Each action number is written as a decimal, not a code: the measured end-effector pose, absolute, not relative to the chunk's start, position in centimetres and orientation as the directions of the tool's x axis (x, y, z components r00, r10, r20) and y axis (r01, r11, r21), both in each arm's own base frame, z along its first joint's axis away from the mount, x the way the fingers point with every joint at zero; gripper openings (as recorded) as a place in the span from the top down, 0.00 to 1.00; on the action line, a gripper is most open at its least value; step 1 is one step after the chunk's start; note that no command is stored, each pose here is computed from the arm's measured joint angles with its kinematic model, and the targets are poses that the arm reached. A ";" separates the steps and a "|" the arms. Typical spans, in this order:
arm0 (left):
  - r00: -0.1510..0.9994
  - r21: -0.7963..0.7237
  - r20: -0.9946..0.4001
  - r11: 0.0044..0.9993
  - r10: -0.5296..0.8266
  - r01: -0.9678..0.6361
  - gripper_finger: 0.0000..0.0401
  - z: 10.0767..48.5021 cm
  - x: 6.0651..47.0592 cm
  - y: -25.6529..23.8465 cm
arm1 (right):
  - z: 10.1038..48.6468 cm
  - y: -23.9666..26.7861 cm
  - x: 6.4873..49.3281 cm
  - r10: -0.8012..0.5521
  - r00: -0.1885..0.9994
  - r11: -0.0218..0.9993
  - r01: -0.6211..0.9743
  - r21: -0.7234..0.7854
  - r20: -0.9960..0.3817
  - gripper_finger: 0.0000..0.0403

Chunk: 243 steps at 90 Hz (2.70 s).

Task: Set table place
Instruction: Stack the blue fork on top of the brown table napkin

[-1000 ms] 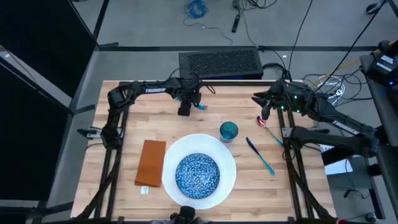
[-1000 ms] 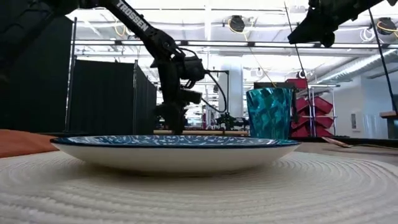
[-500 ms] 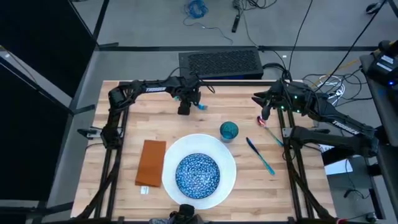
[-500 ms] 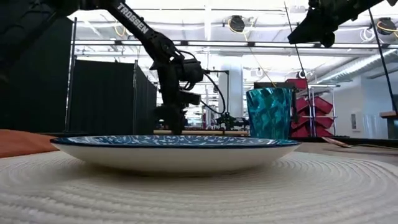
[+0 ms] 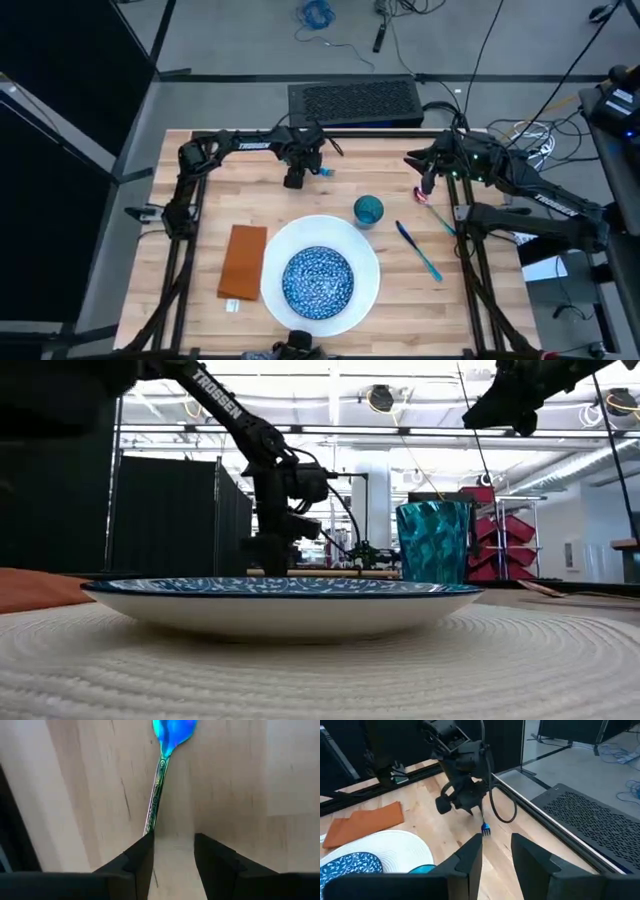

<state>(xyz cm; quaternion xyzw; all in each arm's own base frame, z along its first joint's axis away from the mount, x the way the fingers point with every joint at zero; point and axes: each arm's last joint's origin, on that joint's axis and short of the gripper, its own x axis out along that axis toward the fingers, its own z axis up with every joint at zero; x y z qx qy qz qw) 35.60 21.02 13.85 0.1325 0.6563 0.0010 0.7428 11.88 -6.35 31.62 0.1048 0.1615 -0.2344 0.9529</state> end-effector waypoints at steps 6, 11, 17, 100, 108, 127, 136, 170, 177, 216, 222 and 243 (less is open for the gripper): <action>0.134 0.207 -0.974 0.963 0.185 0.171 0.69 14.2 35.8 21.1 | 31.6 -6.4 11.9 -0.413 0.838 0.869 0.479 0.120 -0.357 0.77; 0.128 0.208 -0.974 0.963 0.187 0.169 0.69 14.7 36.0 21.2 | 31.6 -6.4 11.9 -0.413 0.838 0.870 0.478 0.117 -0.356 0.77; 0.144 0.218 -0.970 0.962 0.196 0.163 0.69 15.5 36.4 21.4 | 31.6 -6.4 11.9 -0.413 0.838 0.871 0.478 0.114 -0.357 0.77; 0.230 0.188 -0.962 0.968 0.148 0.164 0.69 17.5 36.7 22.5 | 31.6 -6.3 11.9 -0.400 0.843 0.879 0.464 0.111 -0.359 0.77; 0.212 0.165 -0.969 0.973 0.129 0.163 0.69 17.5 36.4 22.6 | 31.6 -6.3 11.9 -0.399 0.844 0.879 0.463 0.112 -0.358 0.77; 0.224 0.119 -0.970 0.986 0.091 0.115 0.69 17.4 35.6 23.6 | 31.7 -6.3 11.9 -0.400 0.847 0.878 0.464 0.117 -0.351 0.77; 0.229 0.103 -0.970 0.991 0.081 0.087 0.69 17.1 35.3 24.3 | 31.7 -6.3 11.9 -0.400 0.847 0.877 0.465 0.122 -0.351 0.77; 0.203 -0.011 -0.979 0.997 -0.027 0.077 0.69 16.6 34.5 24.3 | 31.7 -6.3 11.9 -0.396 0.848 0.878 0.462 0.126 -0.351 0.77; 0.171 -0.009 -0.985 0.997 -0.022 0.074 0.69 15.8 34.5 24.4 | 31.7 -6.3 11.9 -0.396 0.848 0.878 0.463 0.126 -0.352 0.77; 0.195 0.083 -0.979 0.994 0.067 0.077 0.69 16.5 35.3 25.3 | 31.7 -6.3 11.9 -0.394 0.849 0.881 0.458 0.120 -0.353 0.77; 0.195 0.101 -0.977 0.991 0.082 0.089 0.69 16.8 35.4 25.3 | 31.7 -6.3 11.9 -0.394 0.849 0.882 0.457 0.116 -0.352 0.77; 0.177 0.084 -0.982 0.990 0.063 0.113 0.69 16.1 35.5 25.3 | 31.7 -6.3 11.9 -0.394 0.849 0.883 0.456 0.110 -0.352 0.77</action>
